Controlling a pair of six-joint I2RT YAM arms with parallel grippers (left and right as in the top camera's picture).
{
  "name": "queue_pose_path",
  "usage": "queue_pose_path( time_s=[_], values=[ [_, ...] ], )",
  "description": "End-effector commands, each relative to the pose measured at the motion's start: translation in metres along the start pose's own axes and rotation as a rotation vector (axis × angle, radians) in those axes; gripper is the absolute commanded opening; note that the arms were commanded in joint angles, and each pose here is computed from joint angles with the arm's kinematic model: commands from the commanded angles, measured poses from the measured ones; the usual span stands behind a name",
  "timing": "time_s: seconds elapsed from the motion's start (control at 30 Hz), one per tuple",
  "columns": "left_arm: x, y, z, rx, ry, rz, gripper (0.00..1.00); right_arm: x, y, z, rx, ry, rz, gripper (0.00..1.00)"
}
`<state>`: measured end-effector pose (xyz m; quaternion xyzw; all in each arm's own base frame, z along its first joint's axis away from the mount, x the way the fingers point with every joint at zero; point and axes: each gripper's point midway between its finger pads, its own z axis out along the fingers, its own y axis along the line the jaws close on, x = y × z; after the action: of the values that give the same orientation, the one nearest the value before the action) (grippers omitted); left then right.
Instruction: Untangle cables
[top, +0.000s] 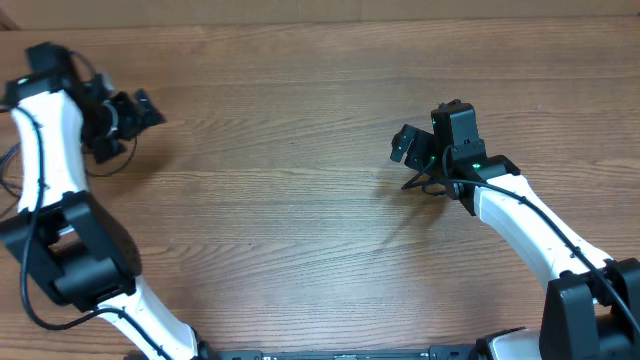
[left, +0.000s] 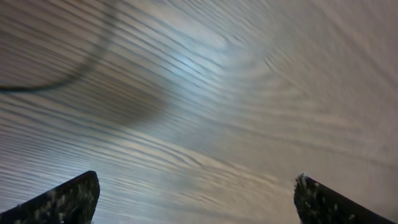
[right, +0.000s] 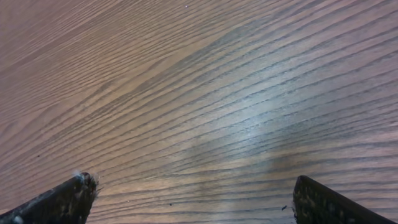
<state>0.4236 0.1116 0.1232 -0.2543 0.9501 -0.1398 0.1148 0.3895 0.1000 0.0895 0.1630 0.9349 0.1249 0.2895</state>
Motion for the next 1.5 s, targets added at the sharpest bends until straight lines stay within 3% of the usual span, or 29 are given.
queue_pose_path(
  time_s=[0.0,0.17,0.4,0.7,1.1,1.47],
  values=[
    [0.018,-0.025,0.014,-0.043,0.053,0.104,1.0,-0.002,0.001,0.0,0.002,-0.011,0.0,1.0],
    [0.046,-0.039,0.041,-0.165,0.101,0.213,0.99,-0.002,0.001,0.0,0.002,-0.011,0.0,1.0],
    [0.091,-0.056,0.081,-0.191,0.183,0.319,1.0,-0.002,0.001,0.0,0.002,-0.011,0.0,1.0],
    [0.144,-0.027,0.124,-0.266,0.278,0.377,1.0,-0.002,0.001,0.0,0.002,-0.011,0.0,1.0],
    [0.189,0.016,0.169,-0.277,0.278,0.373,1.0,-0.002,0.001,0.0,0.002,-0.011,0.0,1.0],
    [0.2,0.031,0.176,-0.309,0.27,0.379,1.0,-0.002,0.001,0.0,0.002,-0.011,0.0,1.0]
  ],
)
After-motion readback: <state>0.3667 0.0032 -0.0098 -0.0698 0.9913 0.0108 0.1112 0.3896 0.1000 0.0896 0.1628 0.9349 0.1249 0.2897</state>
